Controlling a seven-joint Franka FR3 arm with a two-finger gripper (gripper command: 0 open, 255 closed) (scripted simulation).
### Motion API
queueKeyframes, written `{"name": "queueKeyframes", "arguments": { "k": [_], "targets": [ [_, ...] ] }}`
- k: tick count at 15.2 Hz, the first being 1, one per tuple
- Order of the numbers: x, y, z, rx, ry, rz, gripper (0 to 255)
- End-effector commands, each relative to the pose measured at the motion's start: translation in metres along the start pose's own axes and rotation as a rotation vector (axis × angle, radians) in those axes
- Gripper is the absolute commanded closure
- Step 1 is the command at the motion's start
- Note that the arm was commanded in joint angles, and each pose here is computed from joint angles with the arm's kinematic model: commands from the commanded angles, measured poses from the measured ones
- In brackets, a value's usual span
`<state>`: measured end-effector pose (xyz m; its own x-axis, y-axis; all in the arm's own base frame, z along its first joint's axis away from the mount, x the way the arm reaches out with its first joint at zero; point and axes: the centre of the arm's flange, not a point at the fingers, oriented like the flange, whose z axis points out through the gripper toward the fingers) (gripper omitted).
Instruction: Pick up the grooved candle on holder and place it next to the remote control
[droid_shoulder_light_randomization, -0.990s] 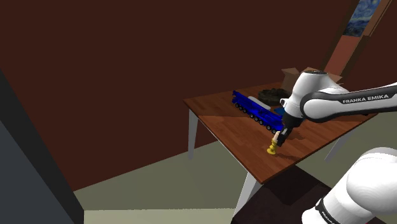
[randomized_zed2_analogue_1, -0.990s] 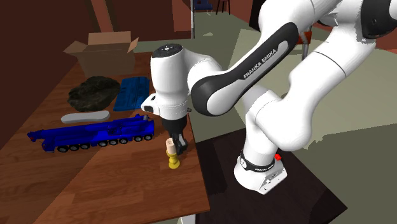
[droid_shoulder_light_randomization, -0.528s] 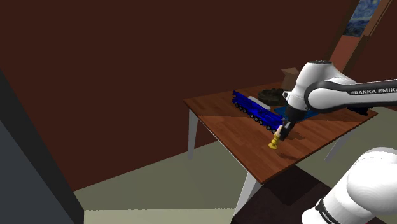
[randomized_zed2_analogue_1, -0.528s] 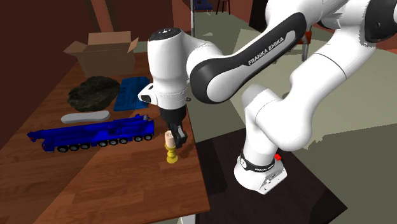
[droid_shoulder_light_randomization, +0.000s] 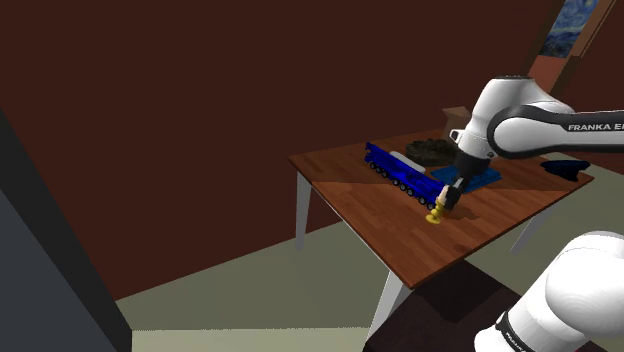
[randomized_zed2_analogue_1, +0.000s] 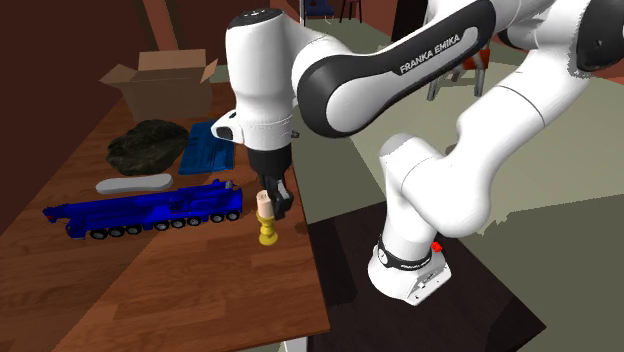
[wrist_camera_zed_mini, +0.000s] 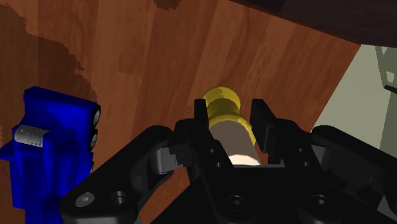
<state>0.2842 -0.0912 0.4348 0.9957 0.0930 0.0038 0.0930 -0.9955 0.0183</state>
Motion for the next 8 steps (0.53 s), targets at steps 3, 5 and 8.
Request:
{"name": "queueKeyframes", "arguments": {
  "k": [3,5,8],
  "targets": [
    [0.000,0.000,-0.022,0.000,0.000,0.000,255],
    [0.000,0.001,-0.032,0.000,0.000,0.000,255],
    [0.000,0.001,-0.048,0.000,0.000,0.000,255]
  ]
}}
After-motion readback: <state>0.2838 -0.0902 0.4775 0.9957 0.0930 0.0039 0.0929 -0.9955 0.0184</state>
